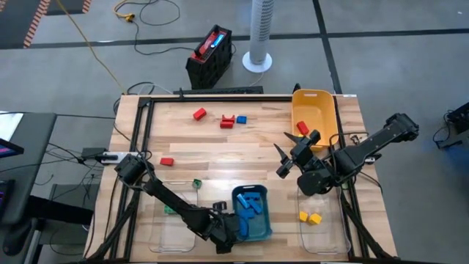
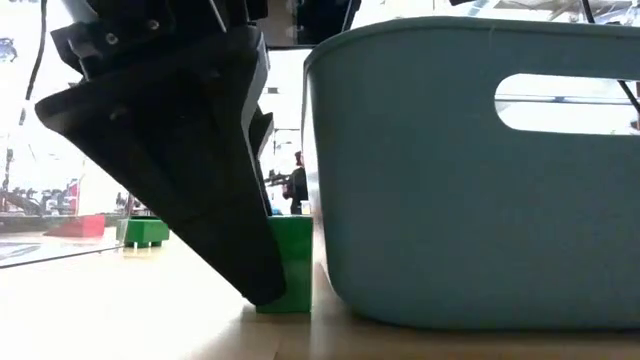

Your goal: Sort blocks

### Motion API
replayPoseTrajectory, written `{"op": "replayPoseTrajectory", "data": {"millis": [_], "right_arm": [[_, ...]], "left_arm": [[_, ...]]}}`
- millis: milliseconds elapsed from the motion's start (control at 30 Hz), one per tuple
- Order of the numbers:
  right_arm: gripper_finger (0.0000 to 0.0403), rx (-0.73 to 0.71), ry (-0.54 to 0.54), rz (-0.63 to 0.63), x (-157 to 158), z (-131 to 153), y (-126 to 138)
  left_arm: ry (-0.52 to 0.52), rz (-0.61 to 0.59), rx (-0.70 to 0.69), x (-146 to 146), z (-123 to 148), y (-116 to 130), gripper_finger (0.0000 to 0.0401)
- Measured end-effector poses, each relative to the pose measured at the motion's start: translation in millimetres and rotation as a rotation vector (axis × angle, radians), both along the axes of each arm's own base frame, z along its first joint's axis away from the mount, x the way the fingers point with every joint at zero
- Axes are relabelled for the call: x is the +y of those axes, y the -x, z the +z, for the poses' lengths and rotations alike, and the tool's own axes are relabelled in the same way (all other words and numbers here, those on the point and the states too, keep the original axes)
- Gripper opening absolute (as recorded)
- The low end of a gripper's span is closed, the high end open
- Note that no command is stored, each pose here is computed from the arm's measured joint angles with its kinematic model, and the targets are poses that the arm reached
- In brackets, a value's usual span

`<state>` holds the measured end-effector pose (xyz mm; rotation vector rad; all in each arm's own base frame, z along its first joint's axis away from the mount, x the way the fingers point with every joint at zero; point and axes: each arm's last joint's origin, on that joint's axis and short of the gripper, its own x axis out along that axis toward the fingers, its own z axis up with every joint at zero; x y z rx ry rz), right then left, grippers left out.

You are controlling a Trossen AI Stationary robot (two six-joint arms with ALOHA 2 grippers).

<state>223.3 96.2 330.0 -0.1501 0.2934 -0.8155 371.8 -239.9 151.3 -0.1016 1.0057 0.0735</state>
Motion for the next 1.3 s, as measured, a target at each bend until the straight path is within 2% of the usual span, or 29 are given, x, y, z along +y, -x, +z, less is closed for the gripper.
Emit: {"op": "replayPoseTrajectory", "data": {"millis": [167, 333, 400, 567, 667, 767, 867, 1100, 1300], "right_arm": [[0.0244, 0.000, 0.000, 0.000, 0, 0, 0], [0.0244, 0.001, 0.000, 0.000, 0, 0, 0], [0.0244, 0.001, 0.000, 0.000, 0, 0, 0], [0.0244, 0.001, 0.001, 0.000, 0, 0, 0], [0.0244, 0.001, 0.000, 0.000, 0, 0, 0], [0.0244, 0.001, 0.000, 0.000, 0, 0, 0], [0.0244, 0.000, 0.000, 0.000, 0, 0, 0], [0.0244, -0.004, -0.004, 0.001, 1, 0, -1], [0.0244, -0.002, -0.004, 0.002, 1, 0, -1]], "left_arm": [[-0.027, -0.002, 0.032, 6, 16, 8, 0.0153], [-0.034, -0.008, 0.044, 17, 64, 30, 0.0140], [-0.009, -0.010, 0.048, 24, 89, 44, 0.0135], [0.134, 0.039, 0.134, 43, 144, 88, 0.0143], [0.075, 0.127, 0.256, 51, 156, 122, 0.0146], [-0.031, 0.210, 0.352, 55, 146, 150, 0.0145], [-0.070, 0.218, 0.389, 51, 126, 164, 0.0146], [-0.015, 0.208, 0.496, 48, 78, 175, 0.0145], [-0.026, 0.226, 0.532, 55, 64, 177, 0.0164]]}}
